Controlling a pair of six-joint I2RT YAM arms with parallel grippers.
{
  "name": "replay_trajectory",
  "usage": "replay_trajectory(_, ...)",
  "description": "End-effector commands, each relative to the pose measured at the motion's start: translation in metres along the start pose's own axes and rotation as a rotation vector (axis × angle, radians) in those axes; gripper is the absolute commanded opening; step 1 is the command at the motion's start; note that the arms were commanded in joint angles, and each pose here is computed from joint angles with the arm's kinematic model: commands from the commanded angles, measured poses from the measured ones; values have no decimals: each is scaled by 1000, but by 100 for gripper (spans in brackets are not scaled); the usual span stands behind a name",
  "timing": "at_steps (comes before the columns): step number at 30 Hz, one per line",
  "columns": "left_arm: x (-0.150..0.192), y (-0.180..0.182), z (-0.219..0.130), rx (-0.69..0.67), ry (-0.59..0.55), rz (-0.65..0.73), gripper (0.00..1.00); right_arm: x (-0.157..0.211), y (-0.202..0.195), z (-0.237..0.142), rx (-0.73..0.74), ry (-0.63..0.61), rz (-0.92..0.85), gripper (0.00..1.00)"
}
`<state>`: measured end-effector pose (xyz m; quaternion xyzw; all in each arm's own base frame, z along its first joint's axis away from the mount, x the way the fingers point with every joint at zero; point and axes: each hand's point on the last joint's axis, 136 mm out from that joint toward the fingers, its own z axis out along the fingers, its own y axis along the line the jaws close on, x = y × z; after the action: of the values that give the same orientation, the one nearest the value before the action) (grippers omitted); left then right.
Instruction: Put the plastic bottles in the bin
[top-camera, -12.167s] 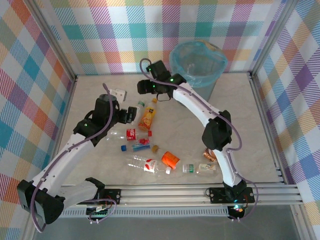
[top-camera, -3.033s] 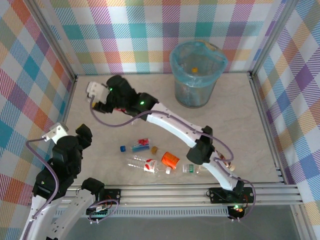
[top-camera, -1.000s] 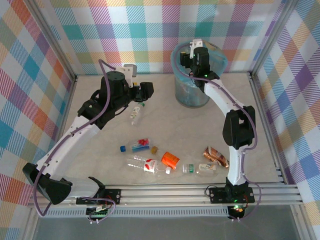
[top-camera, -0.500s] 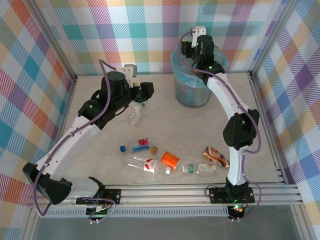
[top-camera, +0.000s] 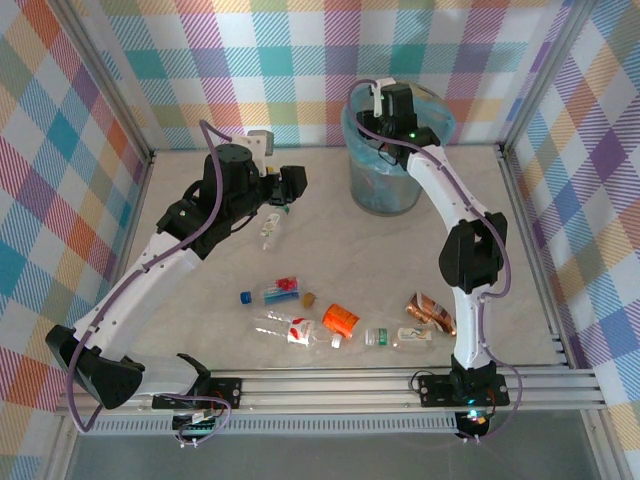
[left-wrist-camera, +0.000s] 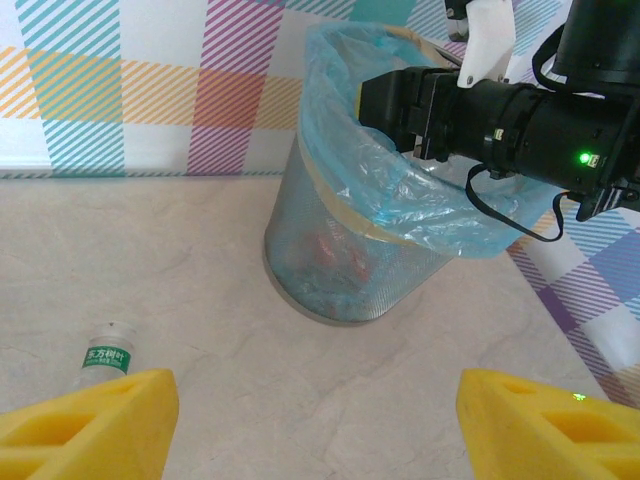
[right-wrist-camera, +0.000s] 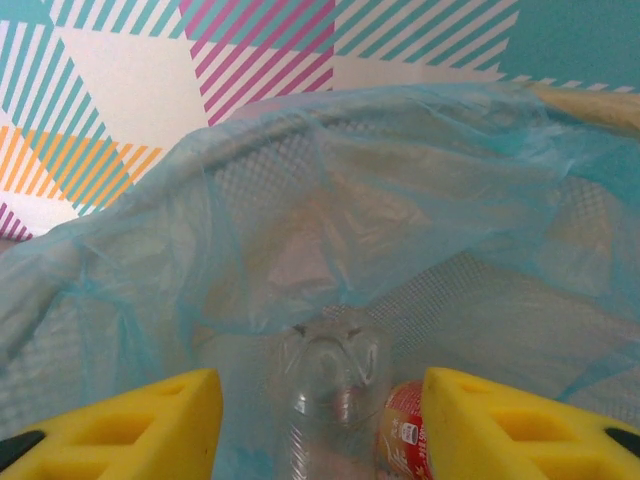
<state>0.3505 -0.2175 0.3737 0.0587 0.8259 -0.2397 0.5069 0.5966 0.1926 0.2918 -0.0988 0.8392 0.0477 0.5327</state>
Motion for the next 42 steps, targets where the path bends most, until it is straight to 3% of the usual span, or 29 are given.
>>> replay_trajectory(1,12,1,8,-10,29,-4,74,28,-14,2,46,118,-11,55)
replay_trajectory(5,14,3,9,-20,36,-4,74,33,-19,4,63,156,-13,56)
replay_trajectory(9,17,5,10,-32,48,-2,75,27,-24,2,77,173,2,64)
replay_trajectory(14,14,5,8,-36,41,9,75,-29,-7,-33,-10,35,58,72)
replay_trajectory(18,10,7,2,-46,28,28,76,-77,0,-76,-27,-91,70,85)
replay_trajectory(23,18,14,-2,-66,30,79,77,-91,8,-123,-42,-124,73,90)
replay_trajectory(30,47,16,-3,-18,78,211,79,-30,53,-182,-152,-65,-28,88)
replay_trajectory(38,102,26,-11,49,170,379,82,100,151,-238,-622,143,-327,81)
replay_trajectory(42,122,49,-29,-33,184,366,84,177,196,-266,-828,252,-525,81)
